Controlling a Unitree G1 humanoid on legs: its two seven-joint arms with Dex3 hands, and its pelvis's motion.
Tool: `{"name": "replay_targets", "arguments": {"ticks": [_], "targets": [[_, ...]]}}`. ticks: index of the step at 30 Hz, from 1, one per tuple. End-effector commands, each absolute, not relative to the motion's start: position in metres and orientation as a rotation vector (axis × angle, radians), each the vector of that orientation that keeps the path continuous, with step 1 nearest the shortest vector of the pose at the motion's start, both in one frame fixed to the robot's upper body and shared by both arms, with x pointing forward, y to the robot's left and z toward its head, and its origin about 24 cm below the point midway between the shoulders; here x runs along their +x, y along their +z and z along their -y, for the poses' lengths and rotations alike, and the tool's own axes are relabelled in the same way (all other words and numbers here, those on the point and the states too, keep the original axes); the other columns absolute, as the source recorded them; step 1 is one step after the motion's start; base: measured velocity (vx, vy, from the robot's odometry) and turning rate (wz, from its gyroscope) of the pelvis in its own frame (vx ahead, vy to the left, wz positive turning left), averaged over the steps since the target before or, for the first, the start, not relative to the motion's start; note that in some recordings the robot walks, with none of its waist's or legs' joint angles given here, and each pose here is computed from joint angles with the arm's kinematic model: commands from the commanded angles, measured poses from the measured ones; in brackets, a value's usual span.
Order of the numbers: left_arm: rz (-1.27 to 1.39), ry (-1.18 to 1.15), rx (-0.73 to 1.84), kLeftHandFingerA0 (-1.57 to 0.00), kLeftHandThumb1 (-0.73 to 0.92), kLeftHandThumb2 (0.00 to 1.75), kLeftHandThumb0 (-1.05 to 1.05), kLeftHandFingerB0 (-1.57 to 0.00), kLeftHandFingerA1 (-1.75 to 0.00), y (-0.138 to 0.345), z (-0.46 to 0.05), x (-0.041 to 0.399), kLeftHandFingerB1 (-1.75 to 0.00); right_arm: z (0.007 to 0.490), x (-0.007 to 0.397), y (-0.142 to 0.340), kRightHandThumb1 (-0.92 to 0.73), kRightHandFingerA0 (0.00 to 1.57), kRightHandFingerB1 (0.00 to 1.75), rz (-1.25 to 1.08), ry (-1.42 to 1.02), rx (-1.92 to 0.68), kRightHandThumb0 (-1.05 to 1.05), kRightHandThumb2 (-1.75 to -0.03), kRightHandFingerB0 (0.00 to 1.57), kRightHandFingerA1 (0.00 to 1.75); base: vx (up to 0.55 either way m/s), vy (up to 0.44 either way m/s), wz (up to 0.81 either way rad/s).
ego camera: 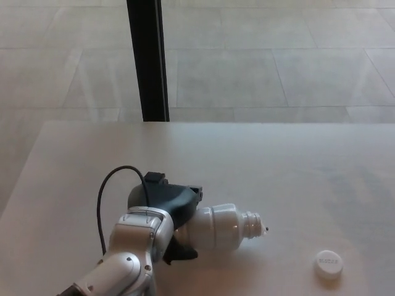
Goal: The robot uses its left hand to to lift the bottle kept on the middle of the desk and tilts it towards its right hand. It then uses its right hand to rotate its cap to open it and places the bottle and cap back on the desk
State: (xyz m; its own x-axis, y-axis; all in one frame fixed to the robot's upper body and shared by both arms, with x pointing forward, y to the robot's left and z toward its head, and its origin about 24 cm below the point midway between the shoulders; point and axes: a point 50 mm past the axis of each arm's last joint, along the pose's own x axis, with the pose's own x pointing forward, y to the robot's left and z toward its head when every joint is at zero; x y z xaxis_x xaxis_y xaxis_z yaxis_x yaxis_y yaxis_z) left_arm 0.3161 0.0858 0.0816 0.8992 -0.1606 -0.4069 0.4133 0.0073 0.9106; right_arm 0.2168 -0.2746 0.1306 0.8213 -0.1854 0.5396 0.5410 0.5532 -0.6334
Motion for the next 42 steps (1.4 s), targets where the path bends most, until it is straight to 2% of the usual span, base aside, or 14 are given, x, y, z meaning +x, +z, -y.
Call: {"name": "replay_targets", "arguments": {"ticks": [1, 10, 11, 12, 13, 16, 17, 18, 19, 24, 32, 38, 39, 42], "targets": [[-0.272, -0.499, 1.424, 0.0, 0.58, 0.95, -0.96, 0.0, -0.16, 0.081, -0.092, 0.314, 0.0, 0.279, 0.216, 0.127, -0.65, 0.27, 0.39, 0.384, -0.435, -0.853, -0.5, -0.59, 0.52, 0.52, 0.0, 0.0, 0.0], [-0.284, -0.485, 1.358, 0.0, 0.59, 0.97, -0.96, 0.0, -0.16, 0.082, -0.097, 0.31, 0.0, 0.274, 0.217, 0.127, -0.63, 0.28, 0.38, 0.406, -0.423, -0.838, -0.52, -0.59, 0.5, 0.53, 0.0, 0.0, 0.0], [-0.28, -0.486, 1.351, 0.0, 0.68, 0.61, -0.88, 0.0, 0.0, 0.081, -0.098, 0.31, 0.0, 0.274, 0.217, 0.127, -0.63, 0.28, 0.38, 0.409, -0.421, -0.841, -0.55, -0.59, 0.5, 0.53, 0.0, 0.0, 0.0], [-0.279, -0.486, 1.35, 0.0, 0.68, 0.61, -0.88, 0.0, 0.0, 0.081, -0.098, 0.31, 0.0, 0.273, 0.217, 0.127, -0.63, 0.28, 0.38, 0.41, -0.421, -0.841, -0.55, -0.59, 0.5, 0.53, 0.0, 0.0, 0.0], [-0.261, -0.489, 1.299, 0.0, 0.66, 0.73, -0.9, 0.0, 0.0, 0.083, -0.1, 0.308, 0.0, 0.273, 0.217, 0.127, -0.5, 0.26, 0.49, 0.415, -0.415, -0.849, -0.63, -0.84, 0.37, 0.58, 0.0, 0.0, 0.0], [-0.234, -0.483, 1.26, 0.0, 0.71, 0.65, -1.02, 0.0, 0.0, 0.086, -0.104, 0.307, 0.0, 0.274, 0.218, 0.127, -0.63, 0.27, 0.34, 0.419, -0.41, -0.85, -0.63, -0.58, 0.42, 0.51, 0.0, 0.0, 0.0], [-0.215, -0.478, 1.222, 0.0, 0.6, 0.86, -0.99, 0.0, 0.0, 0.091, -0.107, 0.307, 0.0, 0.275, 0.218, 0.127, -0.57, 0.26, 0.36, 0.418, -0.405, -0.852, -0.68, -0.63, 0.37, 0.52, 0.0, 0.0, 0.0], [-0.202, -0.473, 1.204, 0.0, 0.72, 0.63, -1.01, 0.0, 0.0, 0.095, -0.109, 0.306, 0.0, 0.275, 0.217, 0.127, -0.59, 0.25, 0.35, 0.415, -0.402, -0.851, -0.69, -0.62, 0.37, 0.51, 0.0, 0.0, 0.0], [-0.167, -0.449, 1.169, 0.0, 0.61, 0.85, -0.98, 0.0, 0.0, 0.102, -0.116, 0.305, 0.0, 0.277, 0.217, 0.127, -0.66, 0.25, 0.33, 0.404, -0.398, -0.858, -0.68, -0.6, 0.36, 0.5, 0.0, 0.0, 0.0], [-0.027, -0.313, 1.045, 0.0, 0.7, 0.61, -0.94, 0.0, 0.0, 0.127, -0.152, 0.294, 0.0, 0.286, 0.215, 0.13, -0.67, 0.23, 0.32, 0.378, -0.405, -0.869, -0.72, -0.61, 0.35, 0.5, 0.0, 0.0, 0.0], [0.093, -0.131, 0.74, 0.0, 0.65, 0.6, -0.88, 0.0, 0.0, 0.153, -0.213, 0.274, 0.0, 0.307, 0.208, 0.134, -0.7, 0.24, 0.32, 0.35, -0.451, -0.888, -0.76, -0.62, 0.36, 0.54, 0.0, 0.0, 0.0], [0.096, 0.137, 0.23, 0.0, 0.85, 0.65, -0.87, 0.0, 0.0, 0.164, -0.3, 0.238, 0.0, 0.342, 0.194, 0.138, -0.74, 0.15, 0.32, 0.309, -0.559, -0.78, -0.76, -0.63, 0.34, 0.72, 0.0, 0.0, 0.0], [0.089, 0.164, 0.204, 0.0, 0.72, 1.11, -1.05, 0.0, -0.38, 0.162, -0.312, 0.231, -0.23, 0.35, 0.191, 0.138, -0.77, 0.16, 0.35, 0.294, -0.592, -0.767, -0.81, -0.63, 0.31, 0.77, 0.0, 0.0, 0.0], [0.047, 0.318, 0.116, 0.0, 0.7, 1.11, -1.05, 0.0, -0.42, 0.149, -0.347, 0.205, -0.37, 0.378, 0.177, 0.133, -0.77, 0.17, 0.33, 0.242, -0.694, -0.697, -0.73, -0.63, 0.29, 0.65, 0.0, 0.0, 0.0]]}}
